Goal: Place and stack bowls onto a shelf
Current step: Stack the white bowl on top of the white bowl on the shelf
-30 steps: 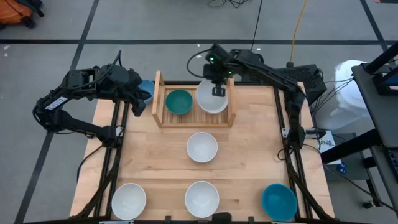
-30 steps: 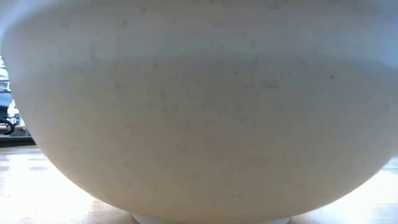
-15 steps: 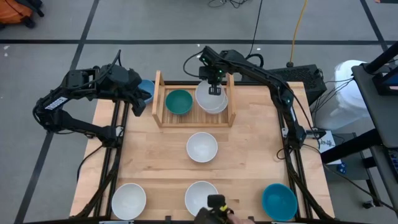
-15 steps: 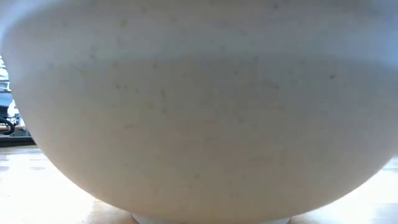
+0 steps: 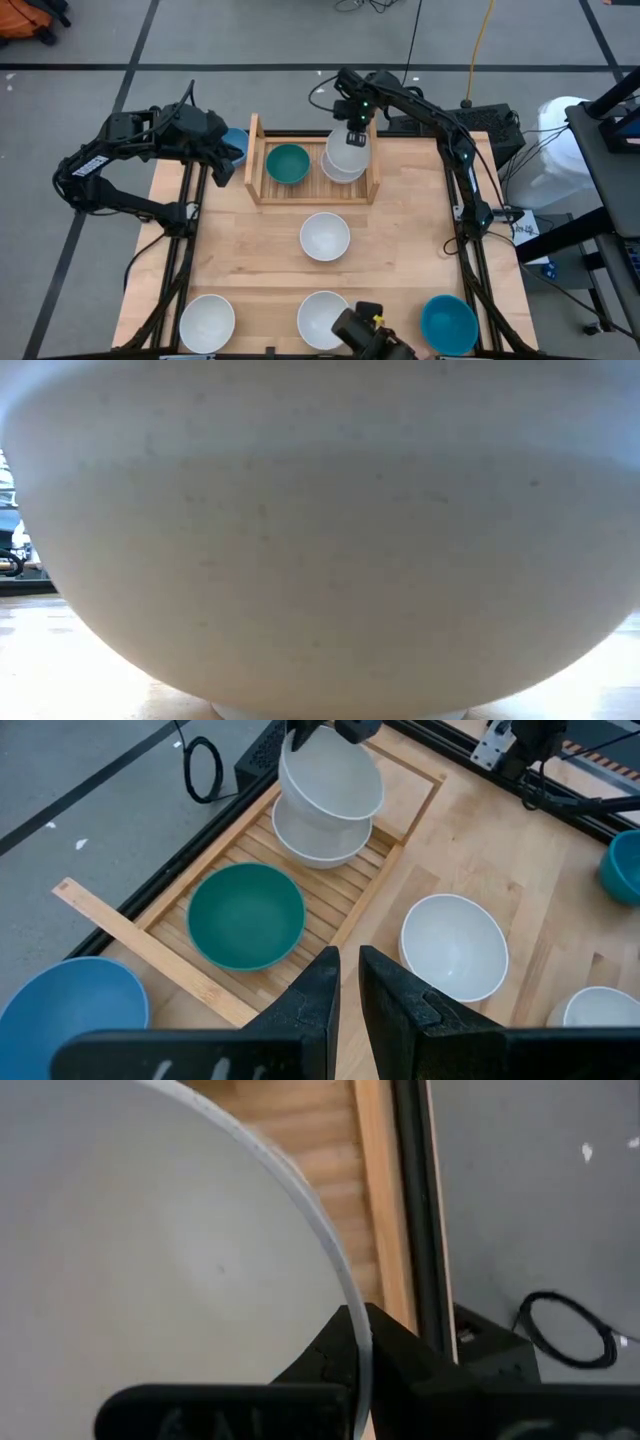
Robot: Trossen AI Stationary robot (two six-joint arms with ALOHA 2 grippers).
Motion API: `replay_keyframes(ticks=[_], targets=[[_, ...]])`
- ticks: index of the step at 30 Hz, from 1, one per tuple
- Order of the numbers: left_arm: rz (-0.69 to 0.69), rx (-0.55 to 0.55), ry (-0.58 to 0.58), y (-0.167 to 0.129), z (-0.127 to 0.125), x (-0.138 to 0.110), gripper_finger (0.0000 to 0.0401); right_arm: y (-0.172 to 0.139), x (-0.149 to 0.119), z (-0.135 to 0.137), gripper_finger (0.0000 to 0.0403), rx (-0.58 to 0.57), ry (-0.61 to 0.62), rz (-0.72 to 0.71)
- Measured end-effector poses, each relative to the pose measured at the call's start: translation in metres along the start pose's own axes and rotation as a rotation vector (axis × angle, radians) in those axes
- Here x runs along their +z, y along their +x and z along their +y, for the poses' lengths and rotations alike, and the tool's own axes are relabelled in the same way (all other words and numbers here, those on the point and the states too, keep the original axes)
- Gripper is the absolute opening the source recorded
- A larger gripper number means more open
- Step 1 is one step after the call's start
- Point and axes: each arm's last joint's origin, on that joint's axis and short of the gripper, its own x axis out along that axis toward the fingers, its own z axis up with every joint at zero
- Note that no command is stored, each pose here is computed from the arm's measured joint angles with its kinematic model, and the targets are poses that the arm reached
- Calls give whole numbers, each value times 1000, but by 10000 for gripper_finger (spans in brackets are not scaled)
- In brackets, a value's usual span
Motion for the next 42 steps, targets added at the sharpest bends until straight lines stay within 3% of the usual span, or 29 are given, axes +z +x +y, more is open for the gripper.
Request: replay_keyframes(ticks=[11, 29, 42], targets=[[0, 0, 0, 0, 0, 0, 47, 43, -12, 5, 0, 109, -23, 48], [0, 0, -23, 0, 0, 0, 47, 49, -1, 13, 1, 102, -129, -36], [14, 5, -17, 0, 0, -1, 47, 48, 2, 11, 75, 79, -115, -64]])
